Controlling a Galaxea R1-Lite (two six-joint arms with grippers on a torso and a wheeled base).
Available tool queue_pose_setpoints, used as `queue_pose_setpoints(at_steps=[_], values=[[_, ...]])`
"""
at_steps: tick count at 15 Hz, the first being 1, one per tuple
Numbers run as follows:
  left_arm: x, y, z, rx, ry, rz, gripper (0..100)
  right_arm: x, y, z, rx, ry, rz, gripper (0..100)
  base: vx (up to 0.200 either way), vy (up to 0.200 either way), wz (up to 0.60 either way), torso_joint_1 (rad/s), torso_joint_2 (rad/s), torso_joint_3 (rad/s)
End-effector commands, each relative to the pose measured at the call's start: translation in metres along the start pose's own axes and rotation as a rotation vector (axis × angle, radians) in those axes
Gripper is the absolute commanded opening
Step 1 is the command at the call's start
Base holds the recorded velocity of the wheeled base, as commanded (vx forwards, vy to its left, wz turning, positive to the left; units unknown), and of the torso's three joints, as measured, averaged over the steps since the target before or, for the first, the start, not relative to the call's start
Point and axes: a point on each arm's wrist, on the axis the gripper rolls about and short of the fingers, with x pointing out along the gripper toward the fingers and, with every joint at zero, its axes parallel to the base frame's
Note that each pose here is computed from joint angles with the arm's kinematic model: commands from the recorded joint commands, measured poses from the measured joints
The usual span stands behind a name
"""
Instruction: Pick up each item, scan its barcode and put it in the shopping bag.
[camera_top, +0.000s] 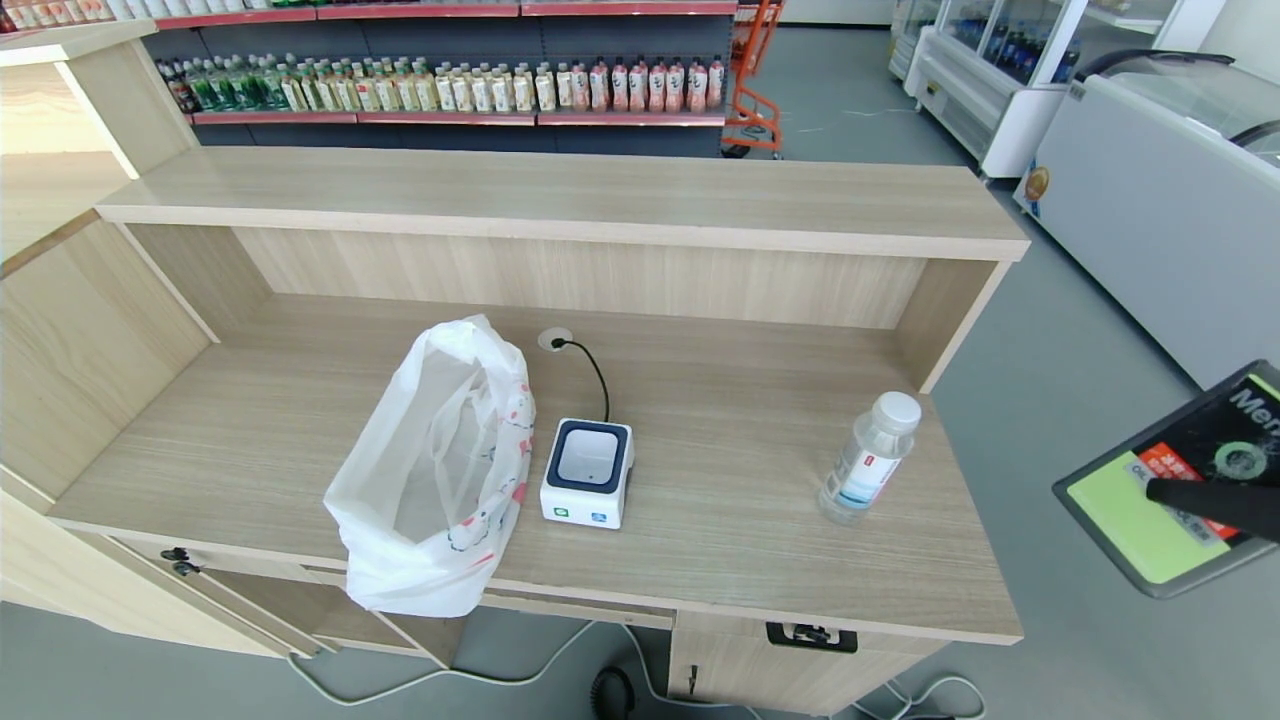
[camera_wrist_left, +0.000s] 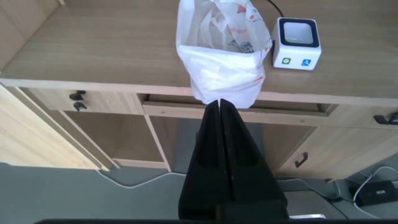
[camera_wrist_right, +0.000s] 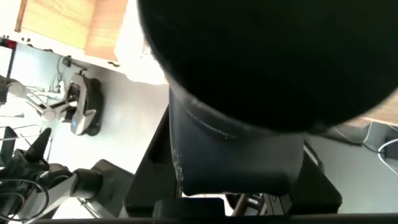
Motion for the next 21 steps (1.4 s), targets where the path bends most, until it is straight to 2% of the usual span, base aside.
queue_pose_setpoints(at_steps=[1, 4, 16, 21], values=[[0.000, 0.000, 0.000, 0.000, 0.000, 0.001, 0, 0.001, -0.003, -0.006, 0.010, 0.022, -0.007, 0, 0.000, 0.000, 0.00, 0.000, 0.00, 0.000], [0.000, 0.000, 0.000, 0.000, 0.000, 0.001, 0, 0.009, -0.012, -0.021, 0.035, 0.082, -0.040, 0, 0.000, 0.000, 0.00, 0.000, 0.00, 0.000], [0.000, 0.000, 0.000, 0.000, 0.000, -0.001, 0, 0.006, -0.012, -0.022, 0.033, 0.074, -0.038, 0, 0.000, 0.000, 0.00, 0.000, 0.00, 0.000], [0.000, 0.000, 0.000, 0.003, 0.000, 0.001, 0, 0.008, -0.011, -0.019, 0.033, 0.071, -0.035, 0, 0.000, 0.200, 0.00, 0.000, 0.00, 0.001]])
